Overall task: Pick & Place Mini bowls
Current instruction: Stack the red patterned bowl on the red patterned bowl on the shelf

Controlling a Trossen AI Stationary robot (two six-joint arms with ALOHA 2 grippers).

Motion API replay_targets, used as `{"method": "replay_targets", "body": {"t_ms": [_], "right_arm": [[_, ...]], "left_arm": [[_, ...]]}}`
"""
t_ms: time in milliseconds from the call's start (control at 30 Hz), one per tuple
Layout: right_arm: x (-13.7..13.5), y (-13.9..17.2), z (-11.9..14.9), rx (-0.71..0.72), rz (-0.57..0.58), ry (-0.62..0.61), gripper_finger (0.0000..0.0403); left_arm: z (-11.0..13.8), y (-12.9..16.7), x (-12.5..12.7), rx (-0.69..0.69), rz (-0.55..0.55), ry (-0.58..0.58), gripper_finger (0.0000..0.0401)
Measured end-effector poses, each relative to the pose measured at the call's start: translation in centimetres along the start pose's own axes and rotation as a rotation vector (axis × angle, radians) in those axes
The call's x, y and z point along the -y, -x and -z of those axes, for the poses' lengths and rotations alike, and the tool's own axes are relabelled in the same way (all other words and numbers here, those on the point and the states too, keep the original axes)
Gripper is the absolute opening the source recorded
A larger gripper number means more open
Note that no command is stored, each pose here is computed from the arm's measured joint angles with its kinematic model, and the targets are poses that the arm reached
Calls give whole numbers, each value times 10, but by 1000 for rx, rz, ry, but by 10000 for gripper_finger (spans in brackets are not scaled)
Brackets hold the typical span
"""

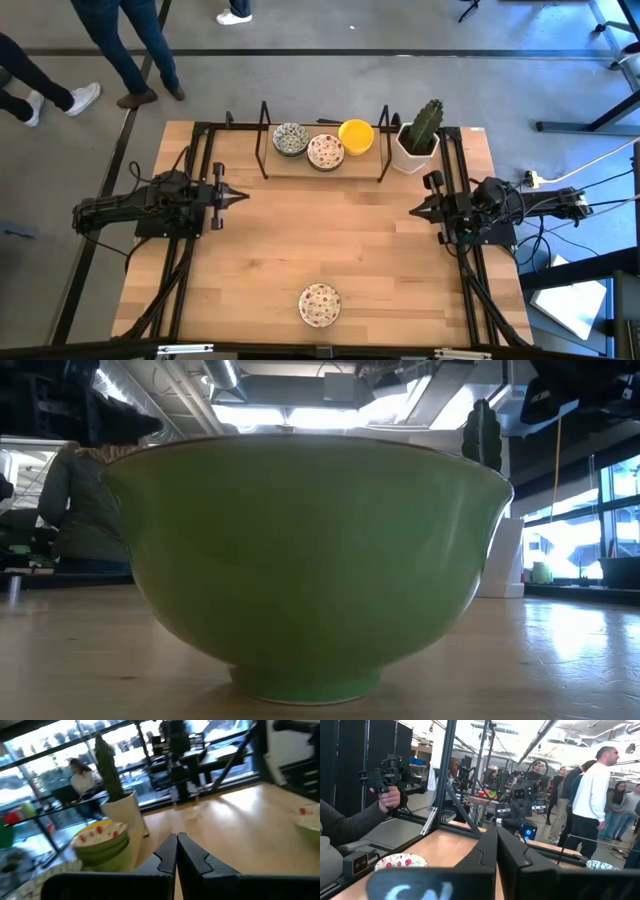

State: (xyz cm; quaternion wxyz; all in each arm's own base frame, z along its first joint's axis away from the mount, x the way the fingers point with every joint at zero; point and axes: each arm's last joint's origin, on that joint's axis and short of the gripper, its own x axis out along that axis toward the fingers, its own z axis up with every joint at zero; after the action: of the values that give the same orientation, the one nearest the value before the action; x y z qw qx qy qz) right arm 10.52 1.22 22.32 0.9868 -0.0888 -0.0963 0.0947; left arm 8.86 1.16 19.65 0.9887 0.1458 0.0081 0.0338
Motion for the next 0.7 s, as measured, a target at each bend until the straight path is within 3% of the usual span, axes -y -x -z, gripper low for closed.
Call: {"method": "replay_targets", "body": {"t_ms": [300,467,700], "right_arm": [[0,0,2,-24,-4,13,10],[0,0,2,-24,-4,27,3],[0,0,2,-22,-3,32,10]], "left_arm": [[1,0,-1,-21,-41,10,6],[-9,0,-4,91,-65,141,6],[-24,-13,-2,132,30,153,3]]}}
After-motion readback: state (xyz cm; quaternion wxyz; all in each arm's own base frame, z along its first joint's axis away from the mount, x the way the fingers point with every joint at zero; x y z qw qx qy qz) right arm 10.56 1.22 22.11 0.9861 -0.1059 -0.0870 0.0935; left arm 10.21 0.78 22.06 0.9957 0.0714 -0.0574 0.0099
